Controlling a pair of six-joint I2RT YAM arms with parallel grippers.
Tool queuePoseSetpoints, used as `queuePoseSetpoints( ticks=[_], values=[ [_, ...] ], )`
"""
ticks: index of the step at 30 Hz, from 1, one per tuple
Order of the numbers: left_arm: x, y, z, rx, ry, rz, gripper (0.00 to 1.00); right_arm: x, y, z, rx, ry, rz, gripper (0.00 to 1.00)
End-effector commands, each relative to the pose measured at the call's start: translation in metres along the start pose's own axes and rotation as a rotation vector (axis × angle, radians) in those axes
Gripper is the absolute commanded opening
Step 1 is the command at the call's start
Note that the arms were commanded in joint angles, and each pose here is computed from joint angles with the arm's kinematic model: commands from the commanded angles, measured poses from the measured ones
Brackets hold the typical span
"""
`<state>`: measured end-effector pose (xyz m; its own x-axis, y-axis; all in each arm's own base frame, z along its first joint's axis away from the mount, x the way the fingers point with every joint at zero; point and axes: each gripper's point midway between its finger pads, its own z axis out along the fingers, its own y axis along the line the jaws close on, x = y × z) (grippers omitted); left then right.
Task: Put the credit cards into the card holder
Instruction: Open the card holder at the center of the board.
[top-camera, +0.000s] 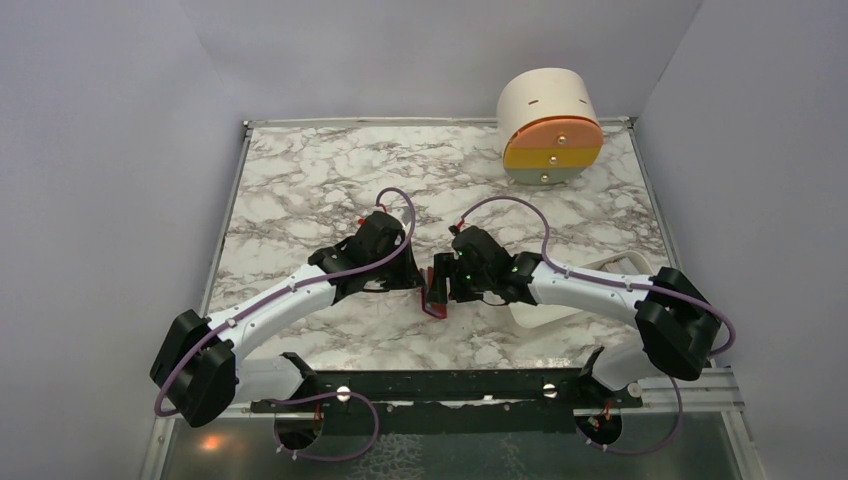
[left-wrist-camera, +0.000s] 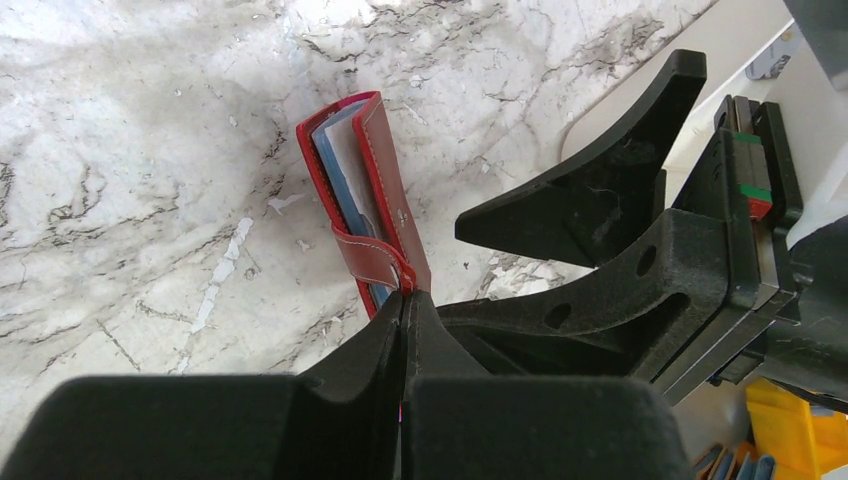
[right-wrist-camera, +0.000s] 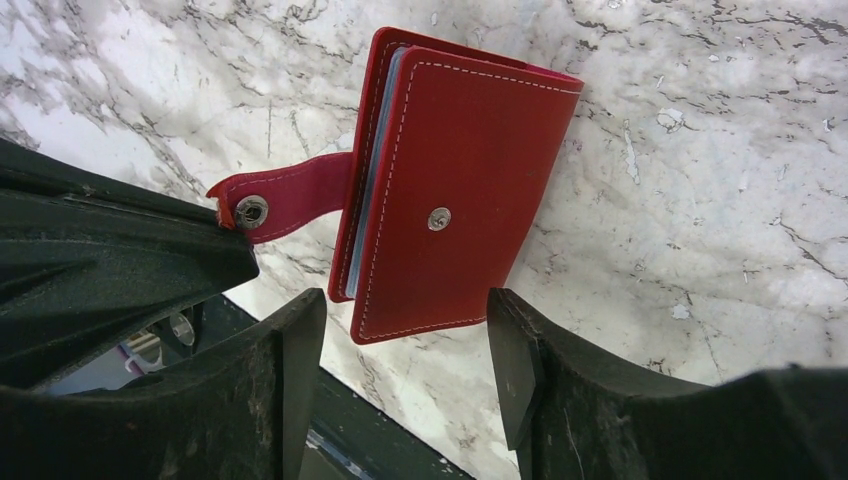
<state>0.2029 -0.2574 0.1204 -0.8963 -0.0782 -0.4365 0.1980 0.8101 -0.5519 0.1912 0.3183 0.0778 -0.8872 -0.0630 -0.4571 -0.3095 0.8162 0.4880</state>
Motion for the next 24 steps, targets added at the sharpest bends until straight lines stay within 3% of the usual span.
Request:
queuePoseSetpoints(
  ticks=[1,13,24],
  values=[
    [-0.004,-0.009,-0.004,0.046,-0.017,-0.007,0.00,-0.011,0.013,0.000,-0.034,-0.026,0.000,0.61],
    [-0.002,-0.008,-0.005,0.042,-0.017,-0.012,0.00,-0.006,-0.004,0.015,0.035,-0.018,0.016,0.55],
    [0.002,0.003,-0.006,0.001,-0.016,-0.002,0.00,-0.001,-0.030,0.010,0.150,-0.038,0.027,0.38]
  ],
)
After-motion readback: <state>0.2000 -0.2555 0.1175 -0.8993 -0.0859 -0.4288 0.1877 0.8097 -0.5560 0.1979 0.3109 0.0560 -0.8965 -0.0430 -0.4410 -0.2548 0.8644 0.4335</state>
